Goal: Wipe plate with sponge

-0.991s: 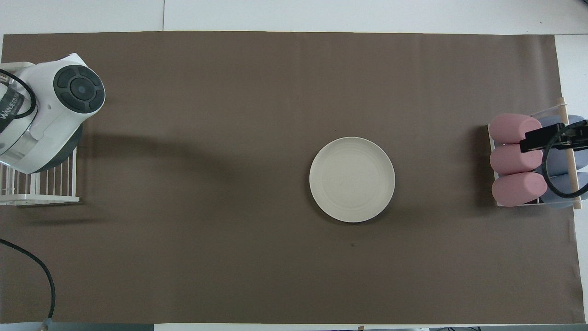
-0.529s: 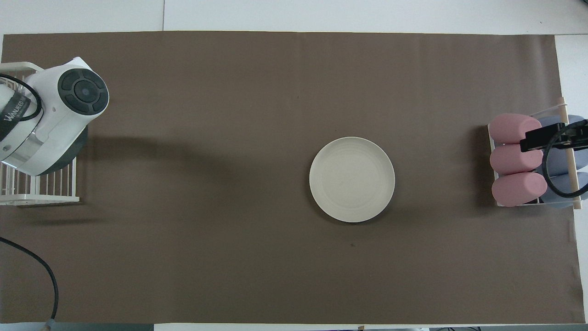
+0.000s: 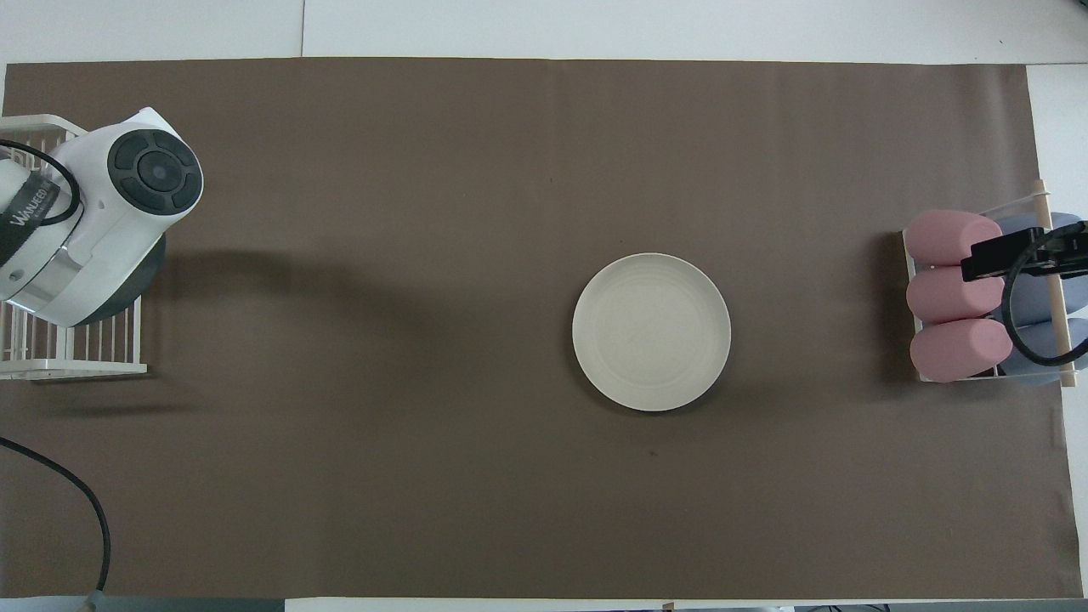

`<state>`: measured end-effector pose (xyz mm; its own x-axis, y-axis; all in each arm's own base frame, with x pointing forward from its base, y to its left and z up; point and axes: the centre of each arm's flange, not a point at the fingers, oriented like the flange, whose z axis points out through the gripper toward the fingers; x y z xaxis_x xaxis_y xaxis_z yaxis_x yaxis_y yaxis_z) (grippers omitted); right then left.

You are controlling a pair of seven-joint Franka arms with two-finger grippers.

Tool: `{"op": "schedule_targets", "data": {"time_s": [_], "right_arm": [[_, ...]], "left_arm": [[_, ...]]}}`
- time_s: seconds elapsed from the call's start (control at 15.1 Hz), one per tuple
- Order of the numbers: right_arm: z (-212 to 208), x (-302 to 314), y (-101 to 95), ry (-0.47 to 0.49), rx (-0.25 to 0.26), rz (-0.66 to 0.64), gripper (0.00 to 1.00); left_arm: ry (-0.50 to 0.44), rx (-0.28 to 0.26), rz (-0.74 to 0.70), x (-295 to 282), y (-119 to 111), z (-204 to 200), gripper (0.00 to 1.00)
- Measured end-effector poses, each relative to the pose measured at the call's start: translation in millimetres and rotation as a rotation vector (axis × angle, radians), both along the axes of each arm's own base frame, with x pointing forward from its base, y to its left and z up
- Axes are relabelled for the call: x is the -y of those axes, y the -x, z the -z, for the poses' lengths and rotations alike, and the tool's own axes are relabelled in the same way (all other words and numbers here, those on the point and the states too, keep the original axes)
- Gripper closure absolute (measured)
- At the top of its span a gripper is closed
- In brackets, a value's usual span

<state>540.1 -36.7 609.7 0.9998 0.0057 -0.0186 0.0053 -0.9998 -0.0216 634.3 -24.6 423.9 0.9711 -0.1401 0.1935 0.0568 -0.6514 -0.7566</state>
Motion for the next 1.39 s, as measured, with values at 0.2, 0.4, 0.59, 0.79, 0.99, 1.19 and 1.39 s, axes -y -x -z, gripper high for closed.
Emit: {"op": "schedule_targets", "data": {"time_s": [0.2, 0.4, 0.59, 0.79, 0.99, 1.19, 1.39], "right_arm": [[0.3, 0.0, 0.4, 0.000, -0.003, 0.000, 0.00], [1.0, -0.1, 1.2, -0.001, -0.012, 0.000, 0.00], [1.2, -0.1, 1.4, -0.001, -0.013, 0.000, 0.00], [1.8, -0.2, 2.0, -0.001, -0.019, 0.000, 0.00], [2.4, -0.3, 2.7, -0.002, -0.026, -0.001, 0.00], [2.5, -0.3, 2.8, -0.002, -0.027, -0.001, 0.00], [2.5, -0.4, 2.8, -0.002, -0.027, -0.001, 0.00]], "left_arm": [[0.007, 0.000, -0.003, 0.3, 0.1, 0.3, 0.23], [0.036, -0.001, -0.018, 1.5, 0.7, 0.0, 0.00], [0.175, 0.021, -0.084, 7.4, 1.5, -15.1, 0.00], [0.354, 0.069, -0.160, 14.9, 4.8, -51.9, 0.00], [0.557, 0.077, -0.237, 16.6, 25.4, -102.3, 0.00], [0.701, 0.028, -0.275, 6.9, 59.1, -150.5, 0.00], [0.796, -0.060, -0.277, 11.5, 91.6, -179.1, 0.00]]}}
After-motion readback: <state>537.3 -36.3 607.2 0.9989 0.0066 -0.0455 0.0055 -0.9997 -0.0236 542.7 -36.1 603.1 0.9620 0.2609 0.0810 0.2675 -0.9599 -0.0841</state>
